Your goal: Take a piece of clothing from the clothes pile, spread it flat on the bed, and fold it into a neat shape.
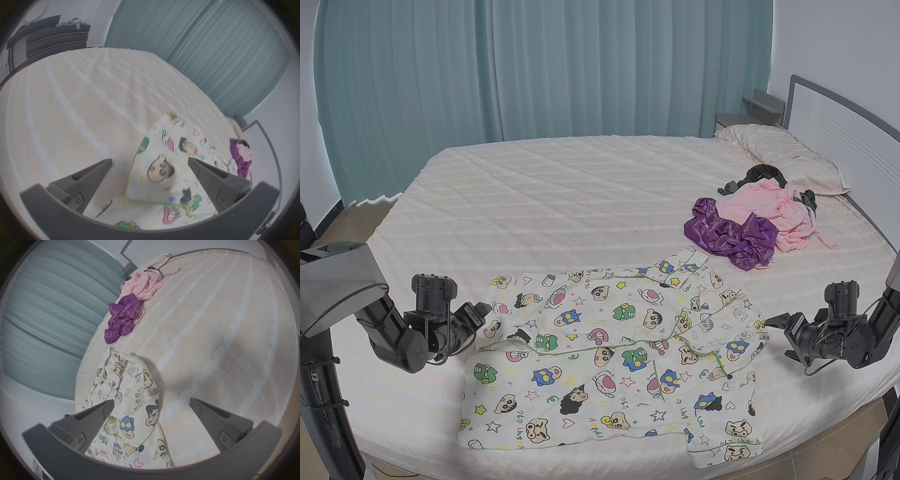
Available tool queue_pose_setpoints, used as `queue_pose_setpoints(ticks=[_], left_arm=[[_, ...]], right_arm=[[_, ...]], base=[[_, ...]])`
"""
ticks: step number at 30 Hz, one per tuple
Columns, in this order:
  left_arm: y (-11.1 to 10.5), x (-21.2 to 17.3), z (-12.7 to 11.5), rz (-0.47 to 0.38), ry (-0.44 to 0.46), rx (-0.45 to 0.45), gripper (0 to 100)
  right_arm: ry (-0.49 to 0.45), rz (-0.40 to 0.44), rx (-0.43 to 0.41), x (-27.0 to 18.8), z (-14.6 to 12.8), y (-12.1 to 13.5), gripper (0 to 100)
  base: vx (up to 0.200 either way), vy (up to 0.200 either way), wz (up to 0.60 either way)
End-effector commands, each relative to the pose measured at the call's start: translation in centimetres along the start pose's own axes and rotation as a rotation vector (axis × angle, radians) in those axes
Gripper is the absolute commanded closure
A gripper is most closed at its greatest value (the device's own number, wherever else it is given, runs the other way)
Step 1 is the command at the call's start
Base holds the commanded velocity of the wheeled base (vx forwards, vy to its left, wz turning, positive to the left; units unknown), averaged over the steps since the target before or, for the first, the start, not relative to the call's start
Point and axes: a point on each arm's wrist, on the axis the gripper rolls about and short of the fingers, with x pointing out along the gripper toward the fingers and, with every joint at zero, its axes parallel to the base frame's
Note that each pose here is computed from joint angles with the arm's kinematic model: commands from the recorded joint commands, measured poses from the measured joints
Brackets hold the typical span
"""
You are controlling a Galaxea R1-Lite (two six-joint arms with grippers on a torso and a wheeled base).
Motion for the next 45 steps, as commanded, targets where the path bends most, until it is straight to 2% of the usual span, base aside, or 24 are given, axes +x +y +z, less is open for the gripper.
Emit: queue_pose_setpoints(ticks=[1, 3, 6, 9, 12, 16, 22, 27, 39, 40, 45], left_arm=[[-2.1, 1.5, 3.7, -0.059, -0.07, -0.002, 0], [-3.0, 3.0, 4.6, -0.059, -0.039, 0.045, 0], [-4.2, 4.8, 6.2, -0.09, -0.001, 0.055, 0], [-4.8, 6.4, 6.4, -0.115, 0.04, 0.069, 0], [-4.7, 9.4, 6.0, -0.105, 0.085, 0.129, 0], [-4.9, 10.5, 5.8, -0.12, 0.134, 0.155, 0], [-5.2, 12.1, 6.1, -0.133, 0.103, 0.163, 0], [-5.2, 13.0, 6.2, -0.104, 0.064, 0.163, 0], [-4.9, 13.9, 6.0, -0.098, 0.064, 0.154, 0], [-4.9, 13.9, 6.0, -0.098, 0.064, 0.154, 100], [-4.3, 14.0, 6.6, -0.087, 0.051, 0.141, 100]], right_arm=[[0.03, 0.001, -0.019, -0.2, -1.1, 0.2, 0], [0.04, 0.008, -0.031, -0.4, -1.5, 0.6, 0], [0.041, 0.015, -0.037, -0.7, -1.7, 0.8, 0], [0.046, 0.015, -0.041, -0.7, -1.9, 0.8, 0], [0.053, 0.014, -0.044, -0.7, -2.0, 0.8, 0], [0.056, 0.012, -0.046, -0.8, -2.2, 0.8, 0], [0.062, 0.011, -0.047, -0.9, -2.3, 0.8, 0], [0.064, 0.009, -0.046, -0.9, -2.4, 0.7, 0], [0.072, 0.011, -0.052, -0.8, -2.6, 0.8, 0], [0.072, 0.011, -0.052, -0.8, -2.6, 0.8, 0], [0.074, 0.009, -0.051, -0.8, -2.6, 0.8, 0]], base=[[0.0, 0.0, 0.0], [0.0, 0.0, 0.0], [0.0, 0.0, 0.0], [0.0, 0.0, 0.0], [0.0, 0.0, 0.0], [0.0, 0.0, 0.0], [0.0, 0.0, 0.0], [0.0, 0.0, 0.0], [0.0, 0.0, 0.0], [0.0, 0.0, 0.0], [0.0, 0.0, 0.0]])
